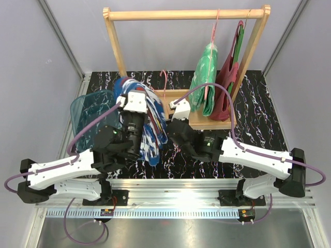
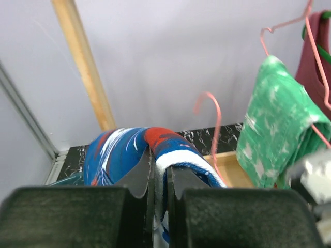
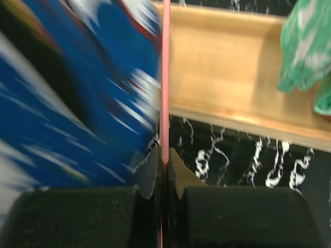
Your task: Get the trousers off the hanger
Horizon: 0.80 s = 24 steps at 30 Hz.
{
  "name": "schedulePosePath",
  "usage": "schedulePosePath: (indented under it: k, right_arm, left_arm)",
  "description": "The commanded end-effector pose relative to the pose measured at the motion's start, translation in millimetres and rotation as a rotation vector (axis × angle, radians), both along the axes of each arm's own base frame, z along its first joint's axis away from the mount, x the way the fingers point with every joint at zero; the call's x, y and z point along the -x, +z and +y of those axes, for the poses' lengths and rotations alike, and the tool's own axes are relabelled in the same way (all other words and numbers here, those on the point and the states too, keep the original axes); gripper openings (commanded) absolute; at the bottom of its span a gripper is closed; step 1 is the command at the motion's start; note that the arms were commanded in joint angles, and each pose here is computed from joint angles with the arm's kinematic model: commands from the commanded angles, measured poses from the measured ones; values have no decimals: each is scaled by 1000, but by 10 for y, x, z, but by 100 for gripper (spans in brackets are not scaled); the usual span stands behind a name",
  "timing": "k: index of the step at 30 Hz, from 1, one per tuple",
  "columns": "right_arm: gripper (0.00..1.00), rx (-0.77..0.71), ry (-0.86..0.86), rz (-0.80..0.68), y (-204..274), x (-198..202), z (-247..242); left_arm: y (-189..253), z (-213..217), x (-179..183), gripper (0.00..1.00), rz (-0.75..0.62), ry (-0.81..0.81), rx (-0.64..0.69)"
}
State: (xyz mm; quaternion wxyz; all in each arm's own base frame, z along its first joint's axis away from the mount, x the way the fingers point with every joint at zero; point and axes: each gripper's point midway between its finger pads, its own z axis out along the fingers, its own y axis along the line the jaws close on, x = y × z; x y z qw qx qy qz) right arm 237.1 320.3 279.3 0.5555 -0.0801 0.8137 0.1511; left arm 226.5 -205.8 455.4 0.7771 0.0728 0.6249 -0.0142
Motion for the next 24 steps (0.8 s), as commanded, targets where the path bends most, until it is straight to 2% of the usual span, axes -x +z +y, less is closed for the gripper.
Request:
schedulePosePath:
  k: [1,6,10,15,19,24]
  right_arm:
    - [0,-34,-29,51,-189,42,-104]
    - [0,-24,-26,89,-502,125,-224]
    - [0,-25,-47,93,-561,140,-330]
    - [0,-35,-72,66,-420,166,-531]
    - [0,-58,-84,25,-262,186,-696]
    - [0,-83,-97,-23,-20,200,-876]
  left_arm:
    - [782,543,118,0,-115,28,303]
    - [885,810,153,0,-134,61,329]
    - [848,1029,114,0,-131,136,310]
    - [685,1380,-11,0,-86,305,245]
    - [568,1651,38,0,-56,388,234]
    - [281,2027,-30,0,14,595,192]
